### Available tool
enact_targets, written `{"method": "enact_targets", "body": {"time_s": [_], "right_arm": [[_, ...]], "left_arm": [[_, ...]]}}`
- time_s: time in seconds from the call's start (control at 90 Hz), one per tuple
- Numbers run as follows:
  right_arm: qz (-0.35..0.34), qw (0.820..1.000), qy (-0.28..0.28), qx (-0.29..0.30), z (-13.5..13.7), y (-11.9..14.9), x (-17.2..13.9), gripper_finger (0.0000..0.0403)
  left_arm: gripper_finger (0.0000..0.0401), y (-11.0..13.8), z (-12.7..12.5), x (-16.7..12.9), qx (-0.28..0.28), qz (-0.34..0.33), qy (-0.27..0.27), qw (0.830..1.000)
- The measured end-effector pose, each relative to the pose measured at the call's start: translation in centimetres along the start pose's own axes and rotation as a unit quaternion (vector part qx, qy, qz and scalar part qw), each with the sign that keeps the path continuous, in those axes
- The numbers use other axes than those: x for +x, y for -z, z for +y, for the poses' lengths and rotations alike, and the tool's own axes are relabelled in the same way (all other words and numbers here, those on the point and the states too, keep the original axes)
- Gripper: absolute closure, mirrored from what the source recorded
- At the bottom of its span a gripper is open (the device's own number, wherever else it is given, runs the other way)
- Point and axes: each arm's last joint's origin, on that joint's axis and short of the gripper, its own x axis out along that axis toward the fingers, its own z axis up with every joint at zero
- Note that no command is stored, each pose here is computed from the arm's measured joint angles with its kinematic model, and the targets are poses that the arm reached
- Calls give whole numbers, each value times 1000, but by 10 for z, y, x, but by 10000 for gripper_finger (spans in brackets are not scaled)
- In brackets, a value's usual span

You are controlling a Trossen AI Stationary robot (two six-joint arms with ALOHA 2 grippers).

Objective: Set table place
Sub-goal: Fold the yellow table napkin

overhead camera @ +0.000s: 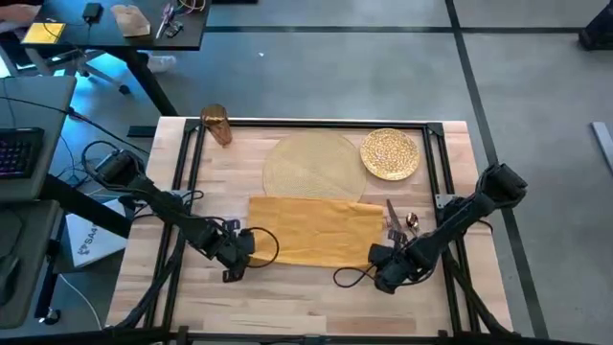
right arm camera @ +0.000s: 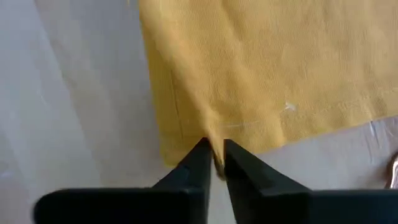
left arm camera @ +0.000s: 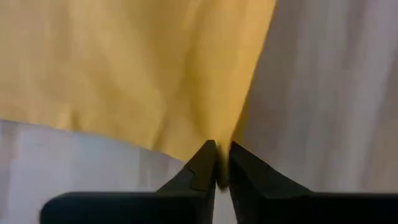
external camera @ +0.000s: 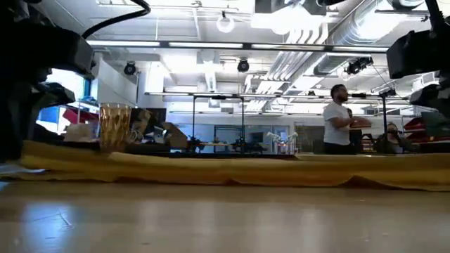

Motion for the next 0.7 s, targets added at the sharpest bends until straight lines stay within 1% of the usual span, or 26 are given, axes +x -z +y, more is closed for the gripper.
{"method": "enact_targets", "body": {"time_s": [0.122, 0.189, 0.278, 0.356, 0.4, 0.489, 0.544, 0.611, 0.7], "right_arm": [[48, 999, -5, 11, -3, 3, -7, 303], [59, 998, -4, 28, -5, 5, -17, 285], [52, 998, -15, 40, -8, 7, -35, 274], [32, 997, -42, 60, -12, 7, -53, 274], [19, 995, -52, 82, -18, 6, -60, 276], [3, 990, -34, 137, -36, 3, -64, 285], [-3, 986, -31, 166, -47, 0, -61, 293], [-5, 980, -46, 191, -59, -4, -50, 306], [-12, 973, -106, 204, -67, -9, -26, 328]], "left_arm": [[329, 6, -2, -5, -1, 35, 28, 999], [315, 10, -2, -12, -22, 61, 38, 997], [308, 11, 0, -27, -60, 69, 28, 995], [311, 5, 2, -44, -89, 36, 24, 995], [317, 0, 7, -51, -113, 8, 18, 993], [335, -10, 23, -58, -169, -45, -7, 985], [349, -17, 37, -57, -201, -62, -27, 977], [366, -25, 55, -50, -228, -71, -37, 970], [387, -35, 73, -33, -243, -91, 0, 966]]}}
